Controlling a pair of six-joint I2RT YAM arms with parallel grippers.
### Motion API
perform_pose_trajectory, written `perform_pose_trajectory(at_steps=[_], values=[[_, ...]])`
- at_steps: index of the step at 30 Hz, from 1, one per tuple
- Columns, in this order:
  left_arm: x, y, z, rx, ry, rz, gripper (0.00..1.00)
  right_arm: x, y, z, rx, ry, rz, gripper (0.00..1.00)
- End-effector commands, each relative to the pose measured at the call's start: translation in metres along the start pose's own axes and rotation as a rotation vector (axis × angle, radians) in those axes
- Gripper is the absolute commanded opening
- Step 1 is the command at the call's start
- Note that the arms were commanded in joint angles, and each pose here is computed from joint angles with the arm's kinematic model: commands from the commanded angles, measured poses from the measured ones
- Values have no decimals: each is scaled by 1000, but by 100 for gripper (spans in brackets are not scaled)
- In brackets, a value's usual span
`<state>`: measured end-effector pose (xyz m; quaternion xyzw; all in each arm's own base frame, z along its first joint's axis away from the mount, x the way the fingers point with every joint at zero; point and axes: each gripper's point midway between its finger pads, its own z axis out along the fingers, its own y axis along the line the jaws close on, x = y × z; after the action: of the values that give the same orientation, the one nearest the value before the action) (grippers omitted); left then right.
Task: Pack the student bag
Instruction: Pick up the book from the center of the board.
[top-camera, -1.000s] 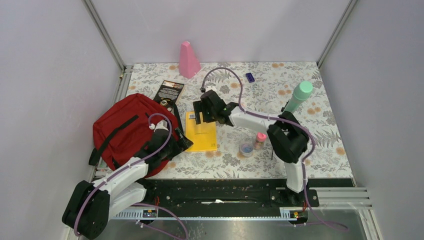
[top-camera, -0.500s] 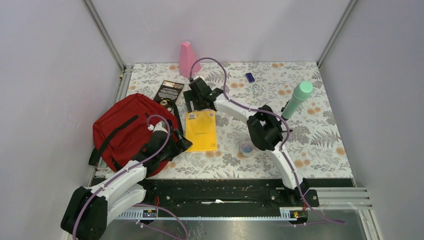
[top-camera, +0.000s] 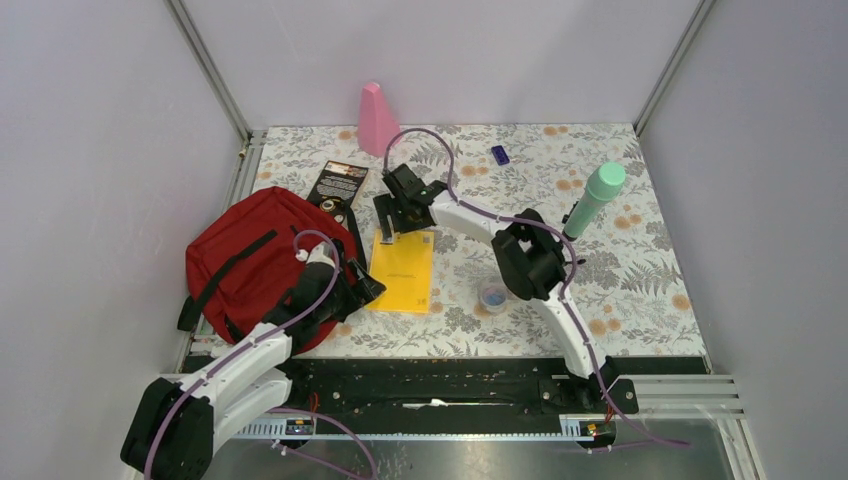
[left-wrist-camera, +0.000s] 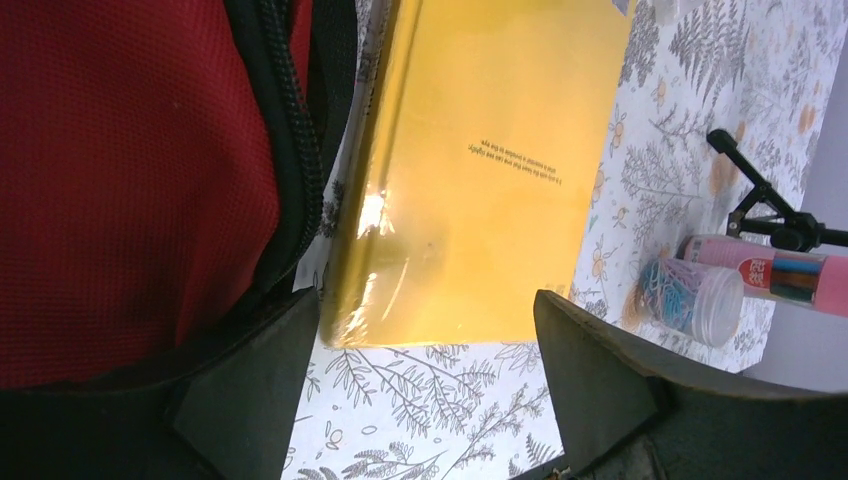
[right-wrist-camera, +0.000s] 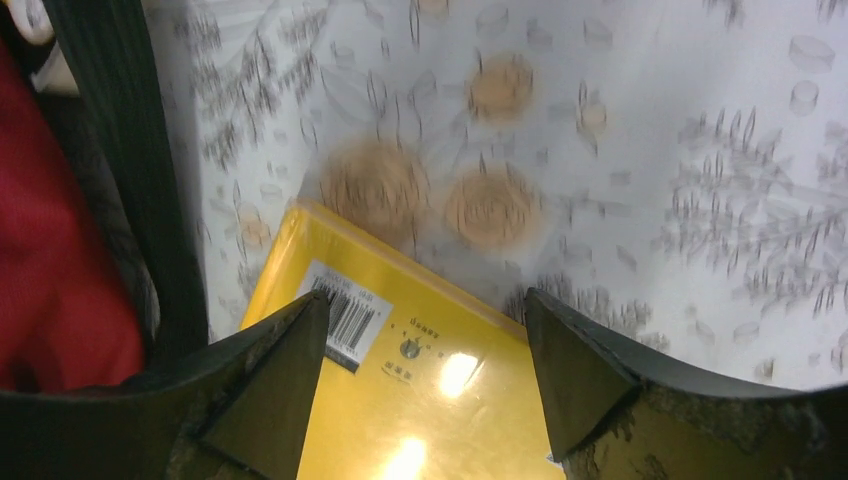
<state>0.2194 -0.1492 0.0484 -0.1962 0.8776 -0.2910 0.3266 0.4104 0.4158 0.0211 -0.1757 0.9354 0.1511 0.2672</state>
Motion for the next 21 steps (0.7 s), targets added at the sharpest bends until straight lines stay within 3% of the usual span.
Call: perform_pose_trajectory(at_steps=[1,12,21], values=[[4,-7,1,59,19,26,83,32,9,-33,-98,68,46,77],[29,-9,-2,125,122,46,79,86,11,-76,-149,97,38,73],[64,-11,-11,170,243,37,78,110,26,-85,-184,125,30,71]])
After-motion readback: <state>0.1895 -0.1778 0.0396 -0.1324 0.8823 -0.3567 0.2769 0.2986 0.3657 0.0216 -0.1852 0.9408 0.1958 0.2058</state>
